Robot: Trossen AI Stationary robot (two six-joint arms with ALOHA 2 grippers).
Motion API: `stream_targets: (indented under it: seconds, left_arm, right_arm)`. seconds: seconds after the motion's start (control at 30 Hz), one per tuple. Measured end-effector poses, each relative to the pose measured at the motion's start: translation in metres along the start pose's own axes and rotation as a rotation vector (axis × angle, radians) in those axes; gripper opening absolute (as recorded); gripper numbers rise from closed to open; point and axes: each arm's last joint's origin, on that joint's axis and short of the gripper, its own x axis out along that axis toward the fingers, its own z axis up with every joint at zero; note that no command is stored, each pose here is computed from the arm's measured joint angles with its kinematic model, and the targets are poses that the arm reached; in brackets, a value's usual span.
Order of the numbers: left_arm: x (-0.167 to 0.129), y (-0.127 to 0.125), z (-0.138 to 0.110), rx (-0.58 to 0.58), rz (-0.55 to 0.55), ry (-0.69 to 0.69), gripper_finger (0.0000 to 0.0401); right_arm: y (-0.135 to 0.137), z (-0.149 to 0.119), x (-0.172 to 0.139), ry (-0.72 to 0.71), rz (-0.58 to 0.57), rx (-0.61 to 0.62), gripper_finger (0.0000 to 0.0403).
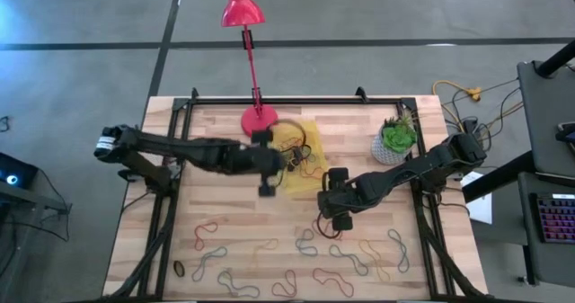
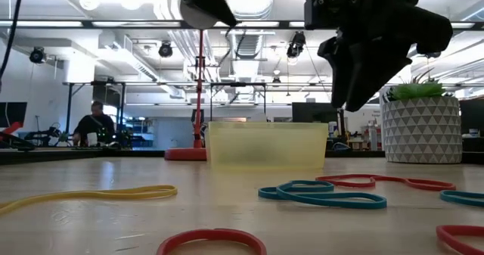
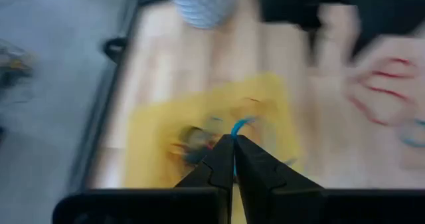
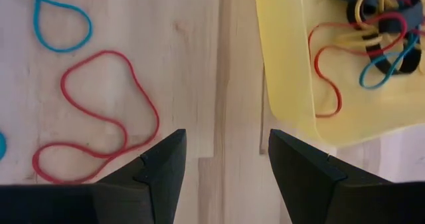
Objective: Pick and place rubber bands into bin
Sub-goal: Put the blue rubber band into the yellow bin
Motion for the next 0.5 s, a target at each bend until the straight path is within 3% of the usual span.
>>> stream_targets:
  seconds: [0.1, 0.27, 0.4, 0.5]
  left_arm:
    - [0.018, 0.022, 0.008, -0.025, 0.034, -0.012, 0.0]
    - [0.071, 0.048, -0.004, -0.156, 0.034, 0.036, 0.0002]
    - [0.106, 0.048, -0.027, -0.231, 0.055, 0.19, 0.0029]
    - [0.109, 0.039, -0.032, -0.31, 0.021, 0.254, 0.0065]
  right_arm:
    - [0.001, -0.004, -0.006, 0.014, -0.001, 0.02, 0.0201]
    - [0.002, -0.009, -0.014, 0.026, -0.001, 0.062, 0.0201]
    - [0.001, -0.01, -0.02, 0.014, 0.003, 0.112, 0.0201]
    - [0.001, -0.011, -0.023, 0.016, 0.004, 0.126, 0.0201]
